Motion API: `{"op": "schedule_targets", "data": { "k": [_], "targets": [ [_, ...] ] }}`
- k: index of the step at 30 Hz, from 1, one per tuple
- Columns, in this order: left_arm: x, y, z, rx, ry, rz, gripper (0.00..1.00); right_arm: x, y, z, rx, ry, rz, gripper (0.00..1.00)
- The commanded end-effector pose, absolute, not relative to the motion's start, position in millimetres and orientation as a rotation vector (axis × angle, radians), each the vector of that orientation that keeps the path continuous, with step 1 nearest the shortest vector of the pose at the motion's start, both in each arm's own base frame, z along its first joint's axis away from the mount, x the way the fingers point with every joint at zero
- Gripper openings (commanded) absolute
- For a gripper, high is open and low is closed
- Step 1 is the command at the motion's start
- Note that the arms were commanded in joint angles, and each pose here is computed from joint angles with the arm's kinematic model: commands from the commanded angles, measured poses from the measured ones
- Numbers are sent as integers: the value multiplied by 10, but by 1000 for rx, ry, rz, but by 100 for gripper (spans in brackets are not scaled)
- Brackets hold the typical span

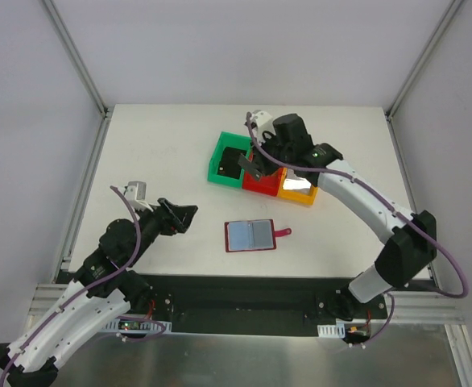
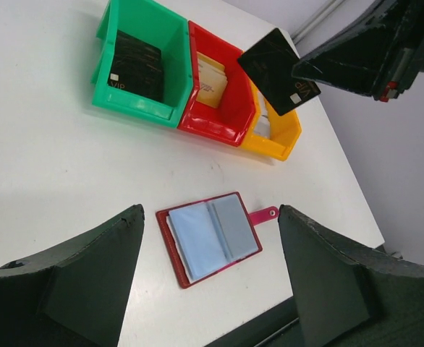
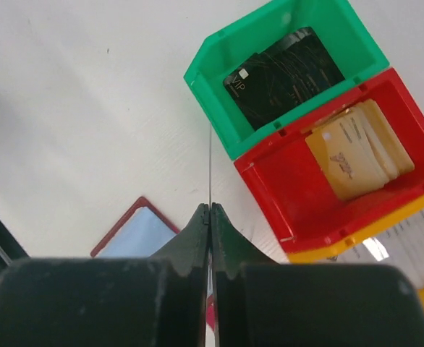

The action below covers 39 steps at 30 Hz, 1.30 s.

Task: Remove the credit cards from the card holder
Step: Place the credit card in the storage box.

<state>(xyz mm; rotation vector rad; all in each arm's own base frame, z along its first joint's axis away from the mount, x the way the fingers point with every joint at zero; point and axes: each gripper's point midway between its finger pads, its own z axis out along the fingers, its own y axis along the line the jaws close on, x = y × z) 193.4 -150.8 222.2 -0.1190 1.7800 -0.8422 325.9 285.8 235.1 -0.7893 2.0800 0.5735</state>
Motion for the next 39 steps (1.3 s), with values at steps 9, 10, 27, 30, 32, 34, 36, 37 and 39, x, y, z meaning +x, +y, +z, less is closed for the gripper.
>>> {"op": "schedule_targets", "data": {
  "k": [9,10,27,30,32,34,36,37,39],
  "targets": [
    [1896,-1491,2040,-114,1847,-820,73,3607,3491,2324,-1353,1846,851,0],
    [1895,-1478,2024,-114,1850,-812,73,3592,3516,2285,-1397,1828,870,0],
    [1940,-1361,1746,-108,1948,-667,71,3960,3648,1519,-1548,1776,783,0],
    [1947,-1354,1750,-114,1945,-664,71,4015,3720,1554,-1518,1730,787,1],
    [1955,-1335,1746,-120,1941,-654,71,4053,3758,1572,-1507,1712,797,0],
    [1956,-1329,1745,-122,1938,-652,71,4084,3792,1582,-1501,1704,803,0],
    [1956,-1330,1728,-123,1943,-651,71,4132,3812,1554,-1500,1709,797,0],
    [1955,-1333,1725,-123,1945,-652,71,4154,3814,1509,-1506,1717,790,0],
    [1954,-1337,1701,-123,1952,-650,71,4197,3826,1451,-1517,1729,777,0]
  ]
}}
